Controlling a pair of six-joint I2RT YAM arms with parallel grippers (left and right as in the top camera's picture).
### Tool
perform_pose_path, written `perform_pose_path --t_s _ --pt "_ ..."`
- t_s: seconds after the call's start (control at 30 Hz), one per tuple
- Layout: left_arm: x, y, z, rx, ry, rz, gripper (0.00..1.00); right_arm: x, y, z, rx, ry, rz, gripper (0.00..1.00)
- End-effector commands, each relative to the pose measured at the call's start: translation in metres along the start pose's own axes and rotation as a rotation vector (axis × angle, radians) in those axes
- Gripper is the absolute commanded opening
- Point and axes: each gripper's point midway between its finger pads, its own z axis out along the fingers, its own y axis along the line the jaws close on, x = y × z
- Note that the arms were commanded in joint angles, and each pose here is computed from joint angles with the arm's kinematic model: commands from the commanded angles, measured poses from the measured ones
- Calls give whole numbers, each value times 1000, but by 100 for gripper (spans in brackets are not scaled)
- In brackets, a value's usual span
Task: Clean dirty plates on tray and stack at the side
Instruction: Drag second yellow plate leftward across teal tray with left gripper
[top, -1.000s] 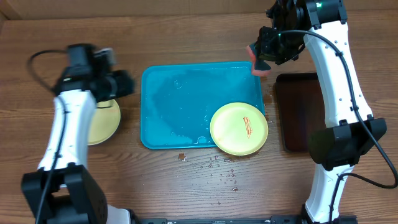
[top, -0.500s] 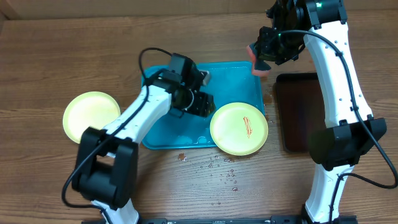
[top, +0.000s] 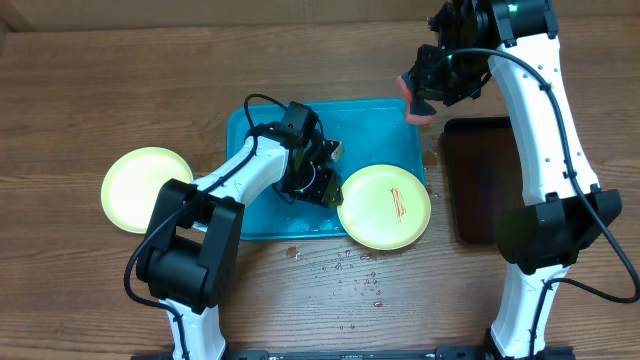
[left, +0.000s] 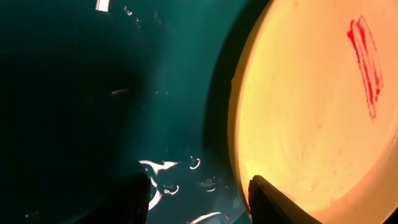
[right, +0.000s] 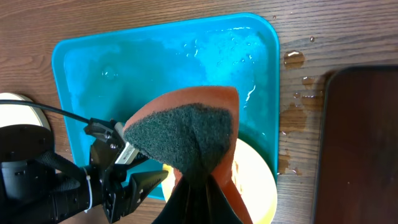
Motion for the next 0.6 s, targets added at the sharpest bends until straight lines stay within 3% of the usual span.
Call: perform_pose_path --t_s 0.0,0.13,0.33,0.57 --pt "-1 -3 3 1 7 33 52 -3 4 -12 -10 -37 -15 4" --pt "7 12 7 -93 33 31 47 -2 4 -12 -8 -30 -13 4" --pt "-1 56 -4 -339 -12 -48 17 1 -4 -12 33 -21 -7 4" --pt "-26 90 -36 -466 -109 -146 10 3 -1 -11 31 -17 -12 4"
